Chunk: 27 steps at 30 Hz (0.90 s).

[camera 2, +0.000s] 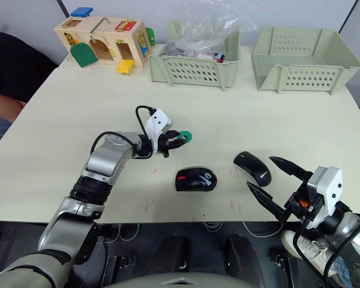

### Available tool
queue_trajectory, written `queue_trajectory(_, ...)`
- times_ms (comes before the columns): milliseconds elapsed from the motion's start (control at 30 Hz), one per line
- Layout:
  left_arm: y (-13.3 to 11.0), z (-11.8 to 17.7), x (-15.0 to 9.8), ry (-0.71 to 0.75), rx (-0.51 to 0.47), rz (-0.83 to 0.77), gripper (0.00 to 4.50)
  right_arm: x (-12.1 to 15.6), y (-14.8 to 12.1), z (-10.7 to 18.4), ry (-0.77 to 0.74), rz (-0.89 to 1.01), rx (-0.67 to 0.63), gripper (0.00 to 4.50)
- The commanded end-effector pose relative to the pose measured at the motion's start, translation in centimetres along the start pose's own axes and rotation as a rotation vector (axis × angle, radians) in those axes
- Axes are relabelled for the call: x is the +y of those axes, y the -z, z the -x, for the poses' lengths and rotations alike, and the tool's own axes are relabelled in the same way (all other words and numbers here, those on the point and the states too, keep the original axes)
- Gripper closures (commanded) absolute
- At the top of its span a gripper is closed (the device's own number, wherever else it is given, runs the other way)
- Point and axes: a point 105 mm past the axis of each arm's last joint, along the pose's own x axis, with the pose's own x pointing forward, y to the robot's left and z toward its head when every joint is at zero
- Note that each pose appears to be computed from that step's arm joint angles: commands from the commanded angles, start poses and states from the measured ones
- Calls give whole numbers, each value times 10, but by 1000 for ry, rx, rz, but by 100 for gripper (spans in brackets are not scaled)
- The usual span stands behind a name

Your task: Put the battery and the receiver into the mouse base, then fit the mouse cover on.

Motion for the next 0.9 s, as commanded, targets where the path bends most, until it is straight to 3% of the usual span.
queue_trajectory(33, -15, -3, 3, -20, -28, -42, 263, 5, -12, -1, -14, 41, -42, 0)
queue_trajectory(833, -8, -6, -3, 9, 5, -62, 263, 7, -12, 0, -2, 38, -39, 0)
queue_trajectory(900, -8, -6, -3, 8, 5, -61, 314, 7, -13, 0, -2, 37, -39, 0)
